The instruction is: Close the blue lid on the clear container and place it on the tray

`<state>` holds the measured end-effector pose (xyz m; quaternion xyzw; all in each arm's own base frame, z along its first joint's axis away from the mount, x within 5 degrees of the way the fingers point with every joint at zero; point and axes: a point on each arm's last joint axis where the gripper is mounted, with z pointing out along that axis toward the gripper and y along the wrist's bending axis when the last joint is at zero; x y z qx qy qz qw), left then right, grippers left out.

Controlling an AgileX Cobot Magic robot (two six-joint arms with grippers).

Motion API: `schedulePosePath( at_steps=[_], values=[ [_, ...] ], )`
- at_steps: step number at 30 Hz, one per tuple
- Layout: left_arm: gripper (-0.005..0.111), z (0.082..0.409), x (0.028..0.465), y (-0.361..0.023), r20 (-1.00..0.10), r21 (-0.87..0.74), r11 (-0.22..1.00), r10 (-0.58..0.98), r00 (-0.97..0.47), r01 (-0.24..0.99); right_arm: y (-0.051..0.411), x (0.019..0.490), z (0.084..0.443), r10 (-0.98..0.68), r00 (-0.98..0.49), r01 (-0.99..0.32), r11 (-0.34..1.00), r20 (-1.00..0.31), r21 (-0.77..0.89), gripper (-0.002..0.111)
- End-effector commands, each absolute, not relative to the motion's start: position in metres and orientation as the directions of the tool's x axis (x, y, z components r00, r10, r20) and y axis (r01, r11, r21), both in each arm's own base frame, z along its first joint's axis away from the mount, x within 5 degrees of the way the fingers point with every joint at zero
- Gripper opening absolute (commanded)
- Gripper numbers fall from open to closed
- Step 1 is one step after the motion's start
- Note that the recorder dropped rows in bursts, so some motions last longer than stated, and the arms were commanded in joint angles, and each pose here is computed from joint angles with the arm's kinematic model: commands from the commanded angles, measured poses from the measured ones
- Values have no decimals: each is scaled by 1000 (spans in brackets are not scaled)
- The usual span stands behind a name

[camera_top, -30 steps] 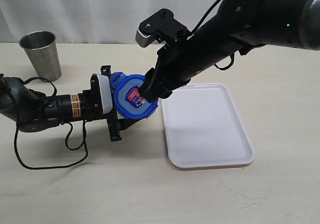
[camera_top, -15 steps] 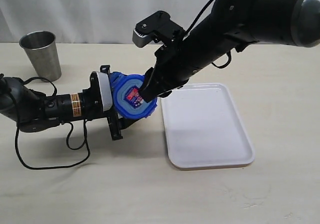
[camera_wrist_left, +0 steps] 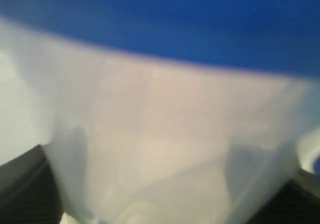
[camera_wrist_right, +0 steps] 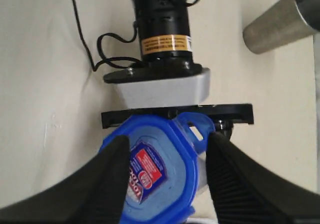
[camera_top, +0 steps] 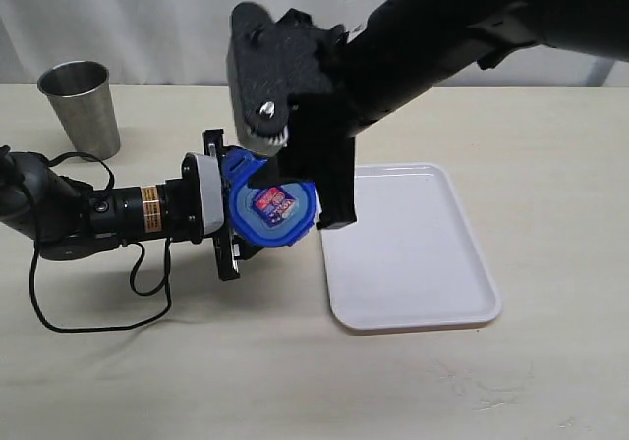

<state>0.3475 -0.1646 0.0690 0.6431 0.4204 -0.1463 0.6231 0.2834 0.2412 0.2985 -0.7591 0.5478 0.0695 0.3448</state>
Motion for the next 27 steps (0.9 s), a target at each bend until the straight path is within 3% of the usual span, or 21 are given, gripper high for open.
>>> schedulePosePath(
  at_steps=[1, 9, 18, 21, 27],
  values=[
    [0, 72, 346, -168, -666, 731, 125, 343, 662, 671, 264, 270, 293, -790, 553, -751, -334, -266, -569, 46],
    [0, 71, 347, -168, -665, 731, 121, 350, 660, 672, 290, 273, 272, -796, 605, -624, -454, -26, -637, 46],
    [0, 72, 347, -167, -676, 721, 135, 354, 647, 680, 303, 293, 258, -867, 498, -727, -423, 10, -541, 46],
    [0, 72, 348, -167, -676, 721, 136, 355, 646, 679, 300, 299, 254, -893, 442, -776, -427, 83, -465, 46],
    [0, 72, 348, -167, -684, 713, 142, 354, 638, 686, 301, 299, 245, -877, 466, -784, -469, 115, -405, 46]
  ],
)
